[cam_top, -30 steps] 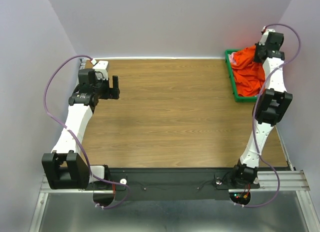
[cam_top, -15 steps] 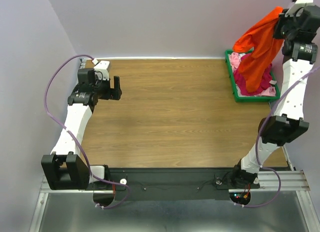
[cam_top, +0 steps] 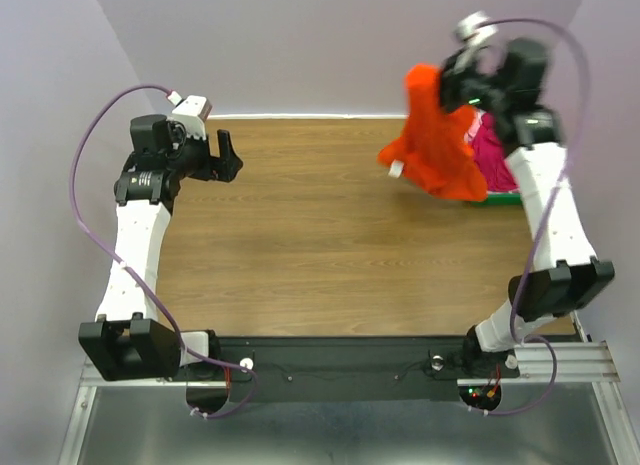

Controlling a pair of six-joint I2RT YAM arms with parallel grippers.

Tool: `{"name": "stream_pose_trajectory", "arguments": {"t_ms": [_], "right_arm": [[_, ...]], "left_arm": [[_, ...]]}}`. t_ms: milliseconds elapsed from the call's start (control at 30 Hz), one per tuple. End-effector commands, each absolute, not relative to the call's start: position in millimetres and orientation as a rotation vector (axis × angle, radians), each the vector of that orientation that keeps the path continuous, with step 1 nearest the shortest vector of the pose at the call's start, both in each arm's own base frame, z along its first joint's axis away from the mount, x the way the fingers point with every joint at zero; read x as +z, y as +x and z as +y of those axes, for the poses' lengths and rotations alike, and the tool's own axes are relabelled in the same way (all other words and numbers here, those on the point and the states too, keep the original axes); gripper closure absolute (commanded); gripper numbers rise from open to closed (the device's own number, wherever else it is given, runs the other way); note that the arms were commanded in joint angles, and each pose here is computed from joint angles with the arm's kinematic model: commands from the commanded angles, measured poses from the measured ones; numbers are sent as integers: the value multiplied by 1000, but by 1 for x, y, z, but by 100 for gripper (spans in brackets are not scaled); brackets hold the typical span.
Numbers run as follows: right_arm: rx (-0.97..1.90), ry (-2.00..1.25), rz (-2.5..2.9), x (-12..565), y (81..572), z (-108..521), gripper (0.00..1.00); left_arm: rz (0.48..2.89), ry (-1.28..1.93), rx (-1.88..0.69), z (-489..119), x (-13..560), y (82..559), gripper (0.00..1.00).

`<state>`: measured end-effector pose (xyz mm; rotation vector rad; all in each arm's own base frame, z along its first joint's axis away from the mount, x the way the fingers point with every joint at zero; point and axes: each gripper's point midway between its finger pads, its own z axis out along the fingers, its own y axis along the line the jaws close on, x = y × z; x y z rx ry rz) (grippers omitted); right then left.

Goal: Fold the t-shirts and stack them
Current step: Move the tshirt to the center of the board, then flatten the tshirt out

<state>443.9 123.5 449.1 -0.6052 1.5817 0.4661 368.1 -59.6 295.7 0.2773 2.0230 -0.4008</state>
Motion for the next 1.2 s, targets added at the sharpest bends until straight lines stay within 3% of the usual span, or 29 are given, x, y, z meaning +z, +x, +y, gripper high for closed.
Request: {"name": "stream_pose_trajectory", "arguments": {"t_ms": [0, 100, 267, 567, 867, 967, 1000, 1067, 1133, 1167], "right_arm": [[607, -884, 1715, 340, 424, 243, 58], [605, -978, 1862, 267, 411, 300, 0], [602, -919, 2022, 235, 408, 294, 0], [529, -687, 2396, 132, 372, 193, 0], [341, -490, 2659, 46, 378, 126, 17], [310, -488, 2709, 25, 377, 119, 25], [296, -484, 2734, 15, 376, 117, 34], [283, -483, 2756, 7, 374, 115, 45], [280, -475, 2783, -1, 369, 113, 68], [280, -475, 2789, -2, 367, 113, 76]], "left_arm": [[1999, 318, -494, -68, 307, 363, 1], [2016, 339, -521, -69, 303, 363, 1], [2051, 425, -510, -68, 288, 357, 1], [2081, 842, -446, -124, 216, 327, 3], [2336, 952, -431, -173, 107, 324, 18], [2380, 969, -390, -175, 84, 326, 26], [2404, 971, -372, -174, 75, 327, 30], [2430, 964, -324, -168, 66, 332, 42], [2469, 970, -214, -155, 52, 342, 70], [2475, 956, -158, -148, 54, 351, 93]]}}
